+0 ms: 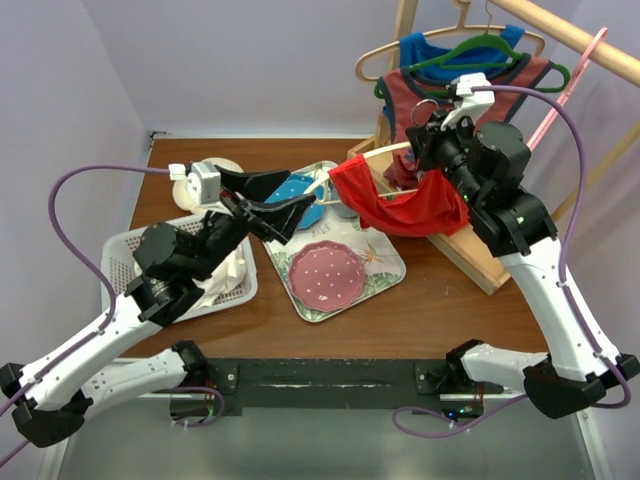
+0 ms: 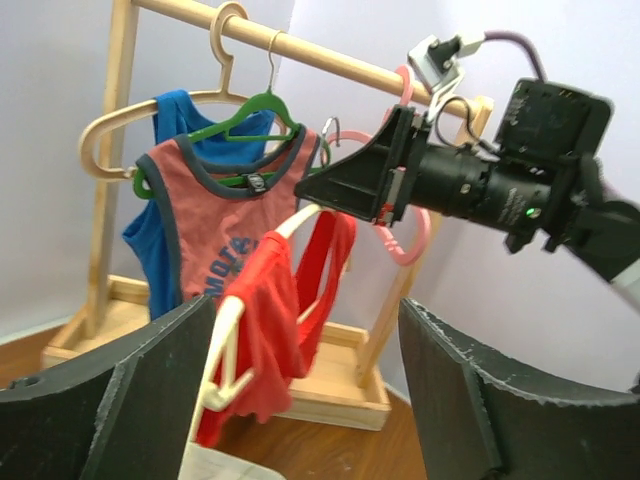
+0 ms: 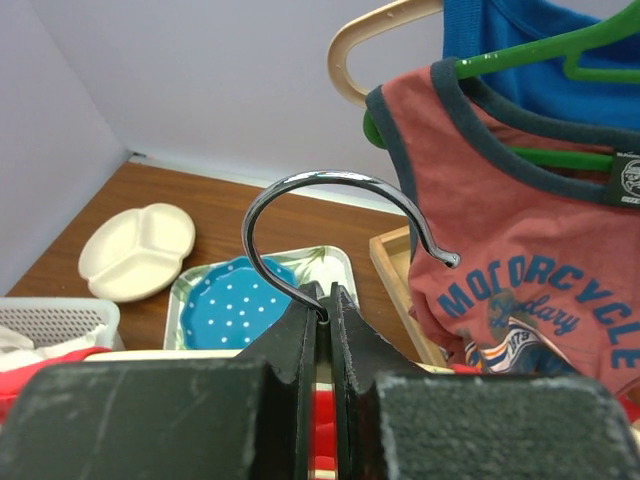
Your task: Remove the tank top from the hanger
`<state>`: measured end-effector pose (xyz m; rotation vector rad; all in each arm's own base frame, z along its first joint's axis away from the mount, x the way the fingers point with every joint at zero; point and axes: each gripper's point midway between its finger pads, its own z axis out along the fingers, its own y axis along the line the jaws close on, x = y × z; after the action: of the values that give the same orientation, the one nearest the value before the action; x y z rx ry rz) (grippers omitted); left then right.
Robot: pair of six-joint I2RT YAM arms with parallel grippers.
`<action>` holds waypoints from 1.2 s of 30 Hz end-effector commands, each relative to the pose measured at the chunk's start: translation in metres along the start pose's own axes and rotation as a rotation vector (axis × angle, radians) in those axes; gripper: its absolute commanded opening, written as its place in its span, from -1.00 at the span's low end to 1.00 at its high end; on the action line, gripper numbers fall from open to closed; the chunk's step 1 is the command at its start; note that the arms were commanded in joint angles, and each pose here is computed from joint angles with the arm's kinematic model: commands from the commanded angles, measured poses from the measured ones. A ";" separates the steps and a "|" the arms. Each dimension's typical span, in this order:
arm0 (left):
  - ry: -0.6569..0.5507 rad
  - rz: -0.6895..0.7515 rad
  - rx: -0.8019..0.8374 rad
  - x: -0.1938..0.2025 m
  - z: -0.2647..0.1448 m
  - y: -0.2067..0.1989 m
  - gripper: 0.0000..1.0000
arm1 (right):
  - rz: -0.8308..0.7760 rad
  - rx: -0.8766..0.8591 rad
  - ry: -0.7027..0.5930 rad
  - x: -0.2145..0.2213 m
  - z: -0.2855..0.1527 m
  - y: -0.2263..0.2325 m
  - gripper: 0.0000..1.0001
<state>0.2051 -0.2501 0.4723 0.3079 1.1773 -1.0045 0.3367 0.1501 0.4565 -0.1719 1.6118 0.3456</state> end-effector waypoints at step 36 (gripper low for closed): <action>-0.080 -0.167 -0.214 0.055 0.089 0.044 0.47 | 0.209 -0.113 -0.173 -0.038 -0.026 0.023 -1.00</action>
<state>0.2916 -0.3208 0.4092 0.0428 1.3672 -1.0295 0.3209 0.1512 0.4618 -0.0575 1.5669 0.4848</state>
